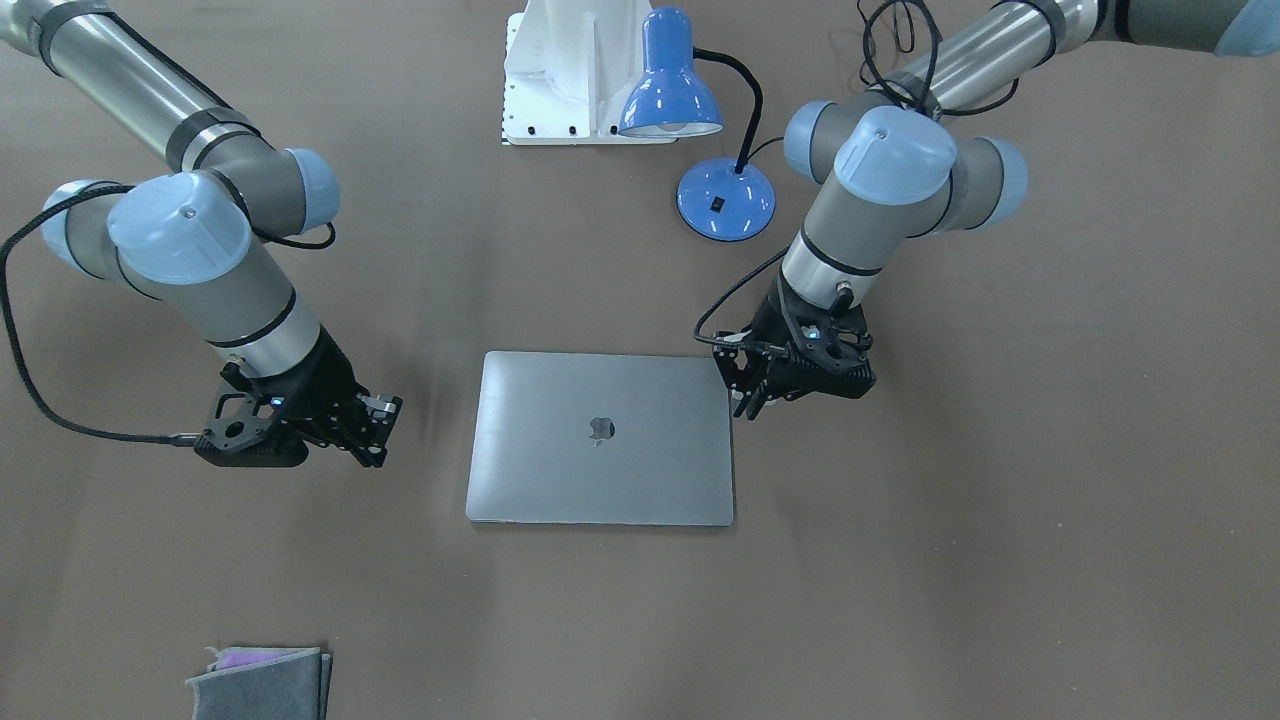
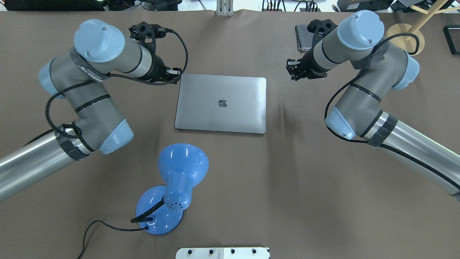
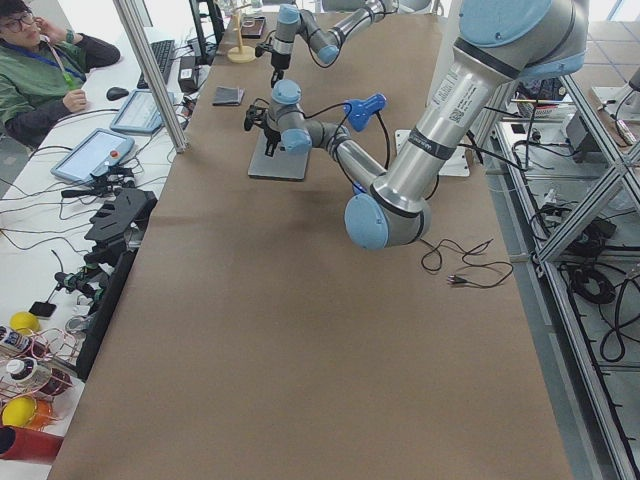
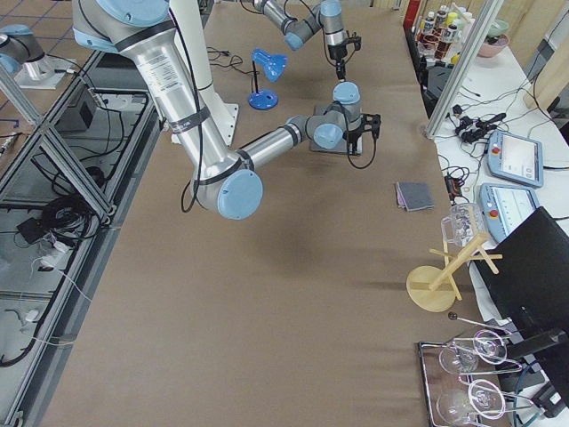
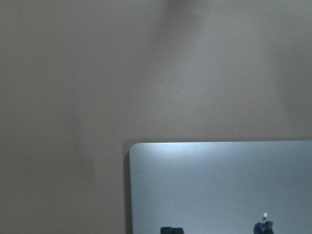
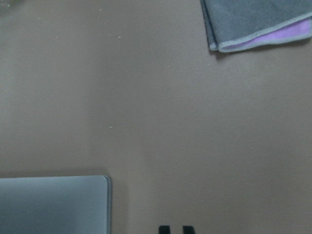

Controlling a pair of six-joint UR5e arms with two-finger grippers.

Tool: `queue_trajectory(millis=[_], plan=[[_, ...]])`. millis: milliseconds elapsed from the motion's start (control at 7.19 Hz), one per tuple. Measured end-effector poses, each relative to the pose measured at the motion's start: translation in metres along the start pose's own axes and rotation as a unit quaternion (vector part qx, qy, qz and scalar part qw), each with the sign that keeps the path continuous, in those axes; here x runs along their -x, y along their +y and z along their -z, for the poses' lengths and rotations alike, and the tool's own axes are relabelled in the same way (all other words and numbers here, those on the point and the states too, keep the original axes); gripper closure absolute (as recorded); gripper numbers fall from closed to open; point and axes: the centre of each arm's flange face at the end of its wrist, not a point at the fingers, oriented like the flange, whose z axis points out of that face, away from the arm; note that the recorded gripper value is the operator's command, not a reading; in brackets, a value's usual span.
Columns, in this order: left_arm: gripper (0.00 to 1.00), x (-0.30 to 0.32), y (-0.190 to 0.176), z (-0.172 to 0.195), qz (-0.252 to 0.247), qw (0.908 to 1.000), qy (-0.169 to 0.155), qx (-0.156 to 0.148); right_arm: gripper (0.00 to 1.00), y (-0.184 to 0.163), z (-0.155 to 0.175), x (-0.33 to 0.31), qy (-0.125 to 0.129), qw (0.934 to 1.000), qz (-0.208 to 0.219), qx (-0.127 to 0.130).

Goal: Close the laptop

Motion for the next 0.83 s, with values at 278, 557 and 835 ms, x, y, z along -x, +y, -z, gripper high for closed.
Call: queue_trajectory(millis=[278, 557, 835], plan=[[0.01, 0.044, -0.001, 0.048, -0.075, 0.9942, -0.064, 0.042, 0.00, -0.006, 0.034, -0.064, 0.054, 0.9959, 0.073, 0.008], [0.01, 0.112, -0.007, 0.096, -0.128, 0.9815, -0.108, 0.092, 0.00, -0.012, 0.074, -0.180, 0.081, 0.9884, 0.124, 0.034], [0.01, 0.215, -0.013, 0.144, -0.136, 0.9781, -0.102, 0.121, 0.00, -0.007, 0.115, -0.303, 0.107, 0.9782, 0.171, 0.052]])
